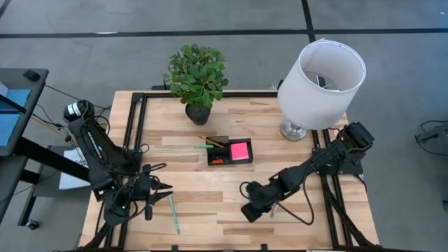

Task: Pick and place office supplies into organizer
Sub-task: Put the blue pen into the black desk organizer

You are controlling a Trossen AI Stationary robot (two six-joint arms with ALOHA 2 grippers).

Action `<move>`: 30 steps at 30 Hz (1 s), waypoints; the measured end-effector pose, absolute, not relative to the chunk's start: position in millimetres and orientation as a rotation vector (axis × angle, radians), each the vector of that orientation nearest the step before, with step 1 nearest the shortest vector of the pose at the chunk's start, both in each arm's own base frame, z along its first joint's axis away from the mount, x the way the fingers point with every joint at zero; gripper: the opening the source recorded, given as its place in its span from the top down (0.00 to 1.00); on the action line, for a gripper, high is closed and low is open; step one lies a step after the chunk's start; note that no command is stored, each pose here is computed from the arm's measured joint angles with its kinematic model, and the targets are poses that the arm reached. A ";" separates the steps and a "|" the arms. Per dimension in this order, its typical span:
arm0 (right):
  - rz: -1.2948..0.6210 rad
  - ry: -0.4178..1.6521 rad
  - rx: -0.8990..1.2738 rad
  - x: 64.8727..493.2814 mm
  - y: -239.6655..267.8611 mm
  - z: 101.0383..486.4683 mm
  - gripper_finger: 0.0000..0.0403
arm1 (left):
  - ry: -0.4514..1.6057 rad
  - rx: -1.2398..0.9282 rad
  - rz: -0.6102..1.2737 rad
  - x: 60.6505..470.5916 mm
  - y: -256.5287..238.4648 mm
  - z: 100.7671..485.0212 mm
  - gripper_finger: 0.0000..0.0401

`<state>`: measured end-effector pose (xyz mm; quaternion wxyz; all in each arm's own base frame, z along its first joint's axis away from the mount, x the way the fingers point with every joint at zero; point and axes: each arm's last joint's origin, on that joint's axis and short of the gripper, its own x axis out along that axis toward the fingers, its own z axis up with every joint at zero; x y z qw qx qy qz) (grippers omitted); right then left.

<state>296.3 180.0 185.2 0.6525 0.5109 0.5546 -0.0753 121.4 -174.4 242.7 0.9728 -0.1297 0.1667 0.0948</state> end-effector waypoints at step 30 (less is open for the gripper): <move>-0.105 1.196 1.220 305.7 178.1 190.8 0.81 | 0.437 -0.433 0.158 123.6 -174.8 239.7 0.80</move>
